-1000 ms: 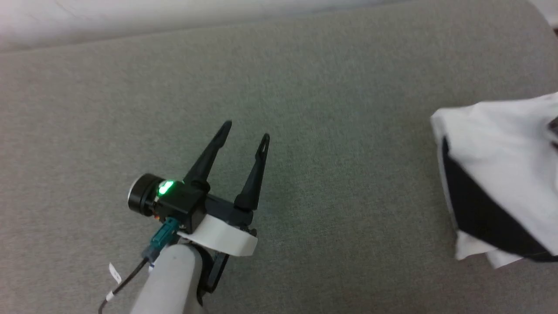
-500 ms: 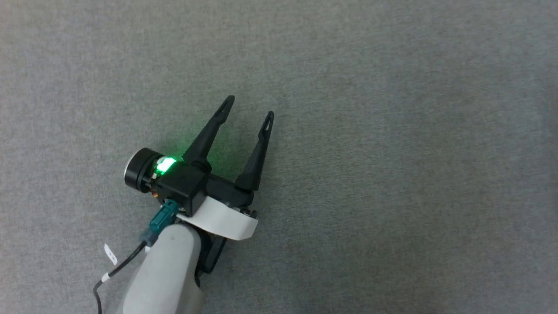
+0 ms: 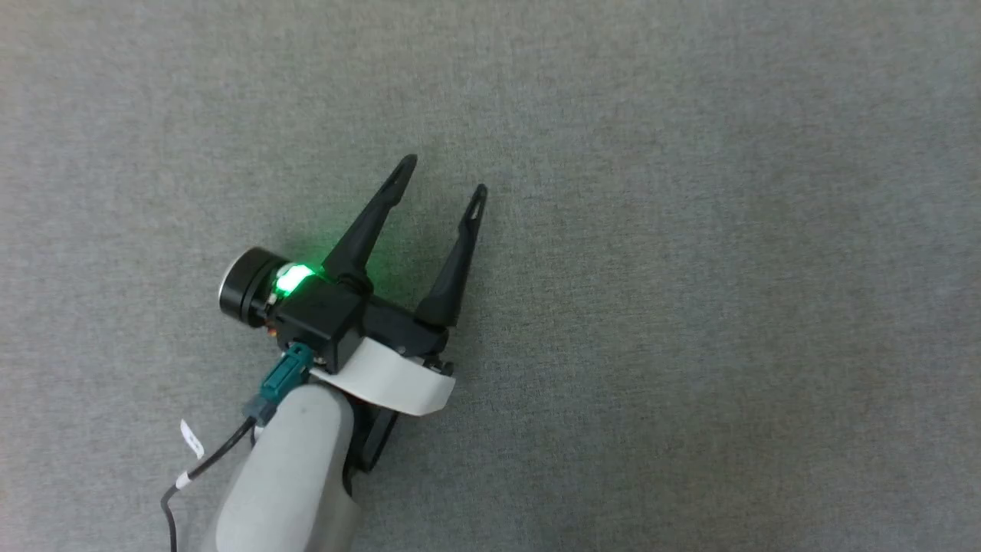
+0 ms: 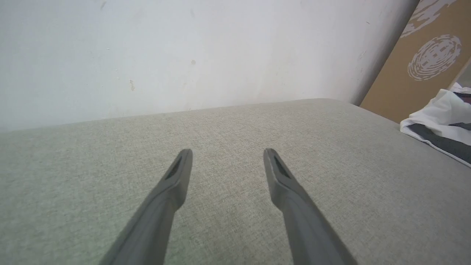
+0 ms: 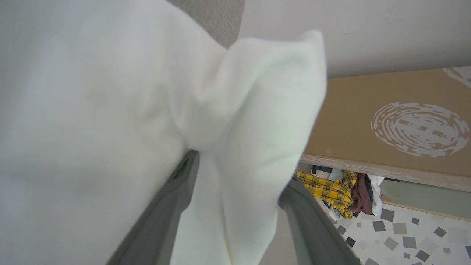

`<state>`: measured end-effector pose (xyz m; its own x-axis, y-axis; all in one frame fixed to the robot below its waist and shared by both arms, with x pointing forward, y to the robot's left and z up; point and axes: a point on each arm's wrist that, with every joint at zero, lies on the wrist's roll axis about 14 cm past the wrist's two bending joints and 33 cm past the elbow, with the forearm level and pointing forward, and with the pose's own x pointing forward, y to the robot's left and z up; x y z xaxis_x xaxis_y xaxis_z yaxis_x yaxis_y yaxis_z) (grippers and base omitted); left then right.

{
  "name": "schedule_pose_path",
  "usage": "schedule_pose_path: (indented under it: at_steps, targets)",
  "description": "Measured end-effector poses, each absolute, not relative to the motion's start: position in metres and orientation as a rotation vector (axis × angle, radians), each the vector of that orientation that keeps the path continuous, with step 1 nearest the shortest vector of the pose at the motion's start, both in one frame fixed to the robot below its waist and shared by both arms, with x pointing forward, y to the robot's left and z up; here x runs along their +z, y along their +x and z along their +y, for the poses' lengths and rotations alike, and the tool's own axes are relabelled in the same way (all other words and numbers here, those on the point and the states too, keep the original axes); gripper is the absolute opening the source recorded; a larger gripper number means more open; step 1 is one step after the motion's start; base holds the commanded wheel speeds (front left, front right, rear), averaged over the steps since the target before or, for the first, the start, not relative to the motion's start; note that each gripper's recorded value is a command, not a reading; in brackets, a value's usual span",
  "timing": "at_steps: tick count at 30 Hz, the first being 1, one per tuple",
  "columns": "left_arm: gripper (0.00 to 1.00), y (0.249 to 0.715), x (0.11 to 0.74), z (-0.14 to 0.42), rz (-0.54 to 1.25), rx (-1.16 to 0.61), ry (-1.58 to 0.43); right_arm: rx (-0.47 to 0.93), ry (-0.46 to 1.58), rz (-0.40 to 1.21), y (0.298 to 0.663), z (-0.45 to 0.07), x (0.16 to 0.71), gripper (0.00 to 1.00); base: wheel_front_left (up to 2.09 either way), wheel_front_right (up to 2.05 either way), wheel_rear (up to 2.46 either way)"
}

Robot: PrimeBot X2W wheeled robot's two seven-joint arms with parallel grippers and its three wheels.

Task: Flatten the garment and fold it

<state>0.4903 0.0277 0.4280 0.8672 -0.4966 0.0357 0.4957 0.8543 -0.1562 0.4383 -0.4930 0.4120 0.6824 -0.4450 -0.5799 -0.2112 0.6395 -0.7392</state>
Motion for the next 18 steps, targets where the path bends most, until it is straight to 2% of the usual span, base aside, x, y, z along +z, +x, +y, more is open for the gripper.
schedule_pose_path:
  at_steps: [7,13,15,18]
  targets:
    - [1.0,0.47,0.44,0.042,0.02,-0.479,-0.151,-0.133,-0.852,0.644,0.461,-0.46,0.452,1.0,0.0,0.0,0.0]
    - [1.0,0.451,0.471,0.045,-0.033,-0.469,-0.142,-0.178,-0.8,0.616,0.442,-0.456,0.483,1.0,0.0,0.0,0.0]
    - [1.0,0.446,0.482,0.047,-0.057,-0.464,-0.139,-0.177,-0.754,0.535,0.445,-0.447,0.501,1.0,0.0,0.0,0.0]
    - [1.0,0.438,0.495,0.055,-0.084,-0.438,-0.131,-0.157,-0.643,0.33,0.46,-0.418,0.537,1.0,0.0,0.0,0.0]
